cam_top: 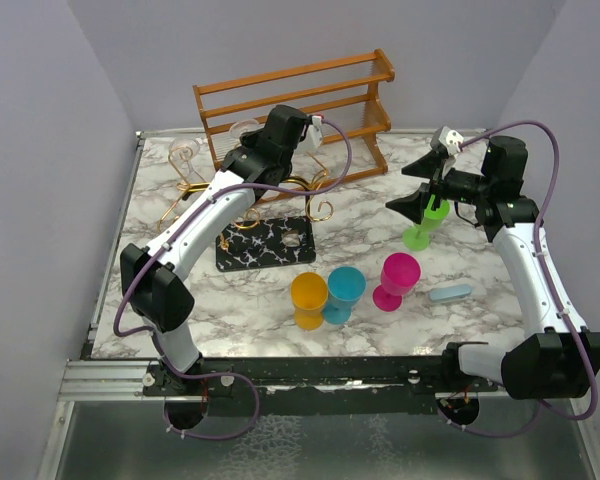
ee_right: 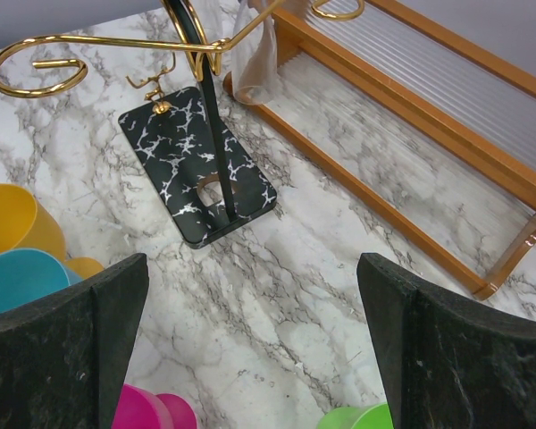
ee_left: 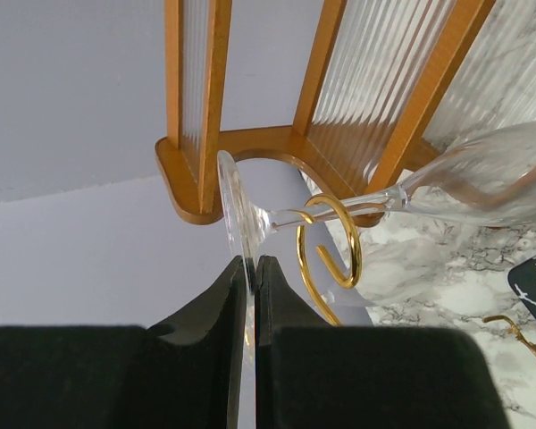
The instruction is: Place the wine glass upside down on the wine glass rack
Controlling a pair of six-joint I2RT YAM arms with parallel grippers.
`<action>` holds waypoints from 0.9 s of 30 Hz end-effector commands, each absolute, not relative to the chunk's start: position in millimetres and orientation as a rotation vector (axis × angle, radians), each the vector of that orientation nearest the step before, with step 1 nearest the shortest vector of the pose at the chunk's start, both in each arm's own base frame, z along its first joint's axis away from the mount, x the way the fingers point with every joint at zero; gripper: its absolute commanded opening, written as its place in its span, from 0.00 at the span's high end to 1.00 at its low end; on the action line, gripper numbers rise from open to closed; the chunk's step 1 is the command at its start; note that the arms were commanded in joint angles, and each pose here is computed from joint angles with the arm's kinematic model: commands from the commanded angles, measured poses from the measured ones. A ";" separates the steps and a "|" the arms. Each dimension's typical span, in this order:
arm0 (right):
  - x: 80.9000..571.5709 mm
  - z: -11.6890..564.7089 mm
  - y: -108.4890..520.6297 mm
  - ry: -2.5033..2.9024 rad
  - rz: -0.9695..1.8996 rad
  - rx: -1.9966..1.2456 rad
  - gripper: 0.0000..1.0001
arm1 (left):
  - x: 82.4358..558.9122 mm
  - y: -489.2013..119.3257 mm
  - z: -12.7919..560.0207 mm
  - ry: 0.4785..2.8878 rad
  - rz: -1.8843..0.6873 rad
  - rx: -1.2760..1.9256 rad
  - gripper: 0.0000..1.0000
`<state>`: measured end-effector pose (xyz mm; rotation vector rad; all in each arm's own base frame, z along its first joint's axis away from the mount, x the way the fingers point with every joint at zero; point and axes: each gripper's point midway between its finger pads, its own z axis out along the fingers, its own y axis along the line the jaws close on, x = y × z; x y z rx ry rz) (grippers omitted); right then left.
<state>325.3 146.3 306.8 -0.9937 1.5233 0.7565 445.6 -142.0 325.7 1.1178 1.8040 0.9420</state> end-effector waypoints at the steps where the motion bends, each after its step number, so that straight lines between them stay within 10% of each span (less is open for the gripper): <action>1: 329.2 304.1 145.6 1.521 0.748 -0.993 0.00 | 443.5 -146.6 340.9 1.772 0.865 1.083 1.00; 27: 330.7 302.2 144.5 1.526 0.738 -0.990 0.00 | 426.8 -156.0 321.4 1.834 0.708 1.150 0.94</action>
